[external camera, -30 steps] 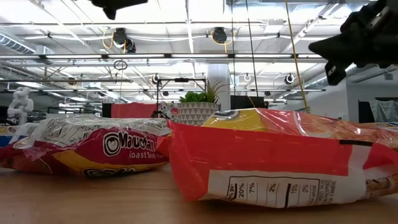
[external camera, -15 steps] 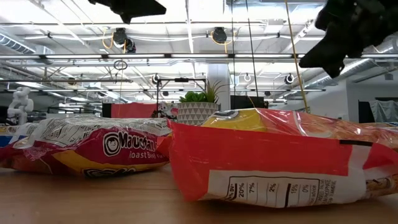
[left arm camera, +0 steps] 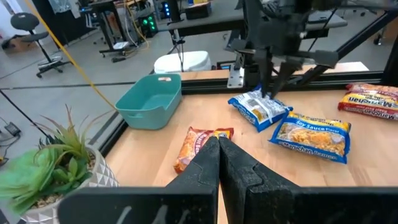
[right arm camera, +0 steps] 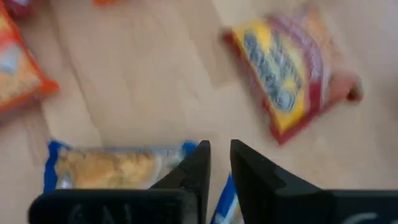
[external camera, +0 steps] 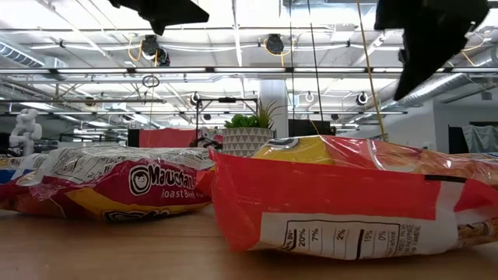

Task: Sort Maruchan noodles
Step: Put the top right blue noodle pack into the green bin

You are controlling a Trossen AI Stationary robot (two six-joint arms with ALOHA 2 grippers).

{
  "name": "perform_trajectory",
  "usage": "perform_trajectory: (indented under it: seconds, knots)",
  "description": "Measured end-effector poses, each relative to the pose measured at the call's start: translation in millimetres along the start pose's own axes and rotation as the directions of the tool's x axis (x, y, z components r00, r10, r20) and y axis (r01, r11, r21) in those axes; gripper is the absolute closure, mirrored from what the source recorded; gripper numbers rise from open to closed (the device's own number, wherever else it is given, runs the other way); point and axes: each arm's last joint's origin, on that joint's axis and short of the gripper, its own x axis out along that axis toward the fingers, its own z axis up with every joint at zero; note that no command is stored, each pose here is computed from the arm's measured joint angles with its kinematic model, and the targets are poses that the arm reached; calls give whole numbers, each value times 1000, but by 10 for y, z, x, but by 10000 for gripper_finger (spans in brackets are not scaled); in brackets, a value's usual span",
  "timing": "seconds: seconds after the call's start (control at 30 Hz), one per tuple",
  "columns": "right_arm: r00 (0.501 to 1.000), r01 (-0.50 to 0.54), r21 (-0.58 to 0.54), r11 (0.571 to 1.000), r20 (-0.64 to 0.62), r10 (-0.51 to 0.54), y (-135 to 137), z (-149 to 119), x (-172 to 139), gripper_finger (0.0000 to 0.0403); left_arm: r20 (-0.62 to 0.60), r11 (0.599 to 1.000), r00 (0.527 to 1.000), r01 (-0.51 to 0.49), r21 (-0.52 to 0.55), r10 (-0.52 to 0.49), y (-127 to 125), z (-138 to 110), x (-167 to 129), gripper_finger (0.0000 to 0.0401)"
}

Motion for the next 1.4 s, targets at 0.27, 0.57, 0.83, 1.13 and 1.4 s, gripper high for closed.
perform_trajectory:
  seconds: [0.27, 0.57, 0.83, 1.13, 1.4]
  knots:
    - [983, 110, 12, 994, -147, -108, 49, -82, 196, 265, 12, 1000, 1000, -1, -2, 1, 1, 12, 0, 365]
    - [972, 131, -28, 991, -195, -134, 72, -162, 359, 239, 12, 1000, 1000, -1, 20, 1, 1, 12, 0, 355]
    - [986, 48, -145, 988, -149, -70, 105, -286, 543, 238, 12, 999, 1000, -2, 46, 1, 1, 13, -1, 355]
    - [980, 71, -156, 985, -173, -98, 22, -466, 691, 217, 12, 999, 1000, -2, 49, 1, 1, 13, -1, 354]
    - [972, 77, -127, 989, -211, -102, -89, -561, 817, 199, -2, 999, 1000, 0, 52, 0, 0, -2, -1, 354]
